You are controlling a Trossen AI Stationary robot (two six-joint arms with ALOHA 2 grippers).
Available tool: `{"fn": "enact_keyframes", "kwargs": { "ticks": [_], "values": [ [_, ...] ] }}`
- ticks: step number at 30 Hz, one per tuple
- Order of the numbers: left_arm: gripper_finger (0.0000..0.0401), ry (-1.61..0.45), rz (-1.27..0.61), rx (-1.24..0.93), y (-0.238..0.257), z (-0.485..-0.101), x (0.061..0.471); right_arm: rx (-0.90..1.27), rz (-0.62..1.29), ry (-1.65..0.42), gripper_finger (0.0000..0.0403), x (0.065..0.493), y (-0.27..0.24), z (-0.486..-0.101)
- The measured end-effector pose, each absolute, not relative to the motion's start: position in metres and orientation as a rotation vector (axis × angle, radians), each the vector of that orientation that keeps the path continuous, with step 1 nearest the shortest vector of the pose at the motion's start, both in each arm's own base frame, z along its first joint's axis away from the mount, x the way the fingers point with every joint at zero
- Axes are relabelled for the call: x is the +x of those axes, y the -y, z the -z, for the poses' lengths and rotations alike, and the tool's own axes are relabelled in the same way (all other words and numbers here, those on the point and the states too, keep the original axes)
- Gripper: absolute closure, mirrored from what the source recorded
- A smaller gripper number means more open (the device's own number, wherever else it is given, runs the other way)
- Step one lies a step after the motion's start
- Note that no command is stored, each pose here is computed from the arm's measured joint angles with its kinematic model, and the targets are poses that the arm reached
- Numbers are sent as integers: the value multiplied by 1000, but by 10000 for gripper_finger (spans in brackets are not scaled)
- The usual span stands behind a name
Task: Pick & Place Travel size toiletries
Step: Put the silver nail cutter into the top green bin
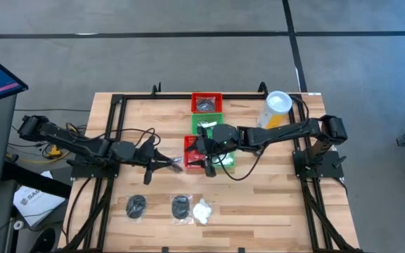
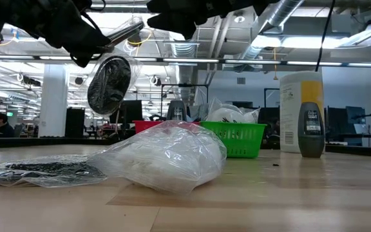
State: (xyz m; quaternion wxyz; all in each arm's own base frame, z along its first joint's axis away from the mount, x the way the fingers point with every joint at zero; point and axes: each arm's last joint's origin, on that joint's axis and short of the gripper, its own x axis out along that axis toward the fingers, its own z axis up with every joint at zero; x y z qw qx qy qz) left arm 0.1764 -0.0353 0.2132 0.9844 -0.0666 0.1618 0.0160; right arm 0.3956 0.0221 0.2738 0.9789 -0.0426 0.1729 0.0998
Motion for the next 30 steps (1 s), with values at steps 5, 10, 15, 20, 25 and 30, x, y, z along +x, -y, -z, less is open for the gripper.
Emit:
{"fn": "enact_keyframes", "kwargs": {
  "ticks": [5,10,15,20,25,30],
  "values": [
    [347,-315,-32,-136,35,-214,177,-63,-196,-337,173,396,-22,-275],
    [347,-303,-26,-115,36,-215,177,-61,-195,-328,173,396,-22,-276],
    [347,-295,-25,-115,36,-216,177,-62,-194,-299,173,397,-22,-278],
    [347,-288,-22,-100,36,-217,178,-37,-188,-301,173,408,-22,-261],
    [347,-281,-17,-93,36,-218,178,-37,-180,-268,173,418,-19,-250],
    [347,-278,-18,-93,36,-218,178,-39,-173,-226,173,421,-17,-250]
  ]
}}
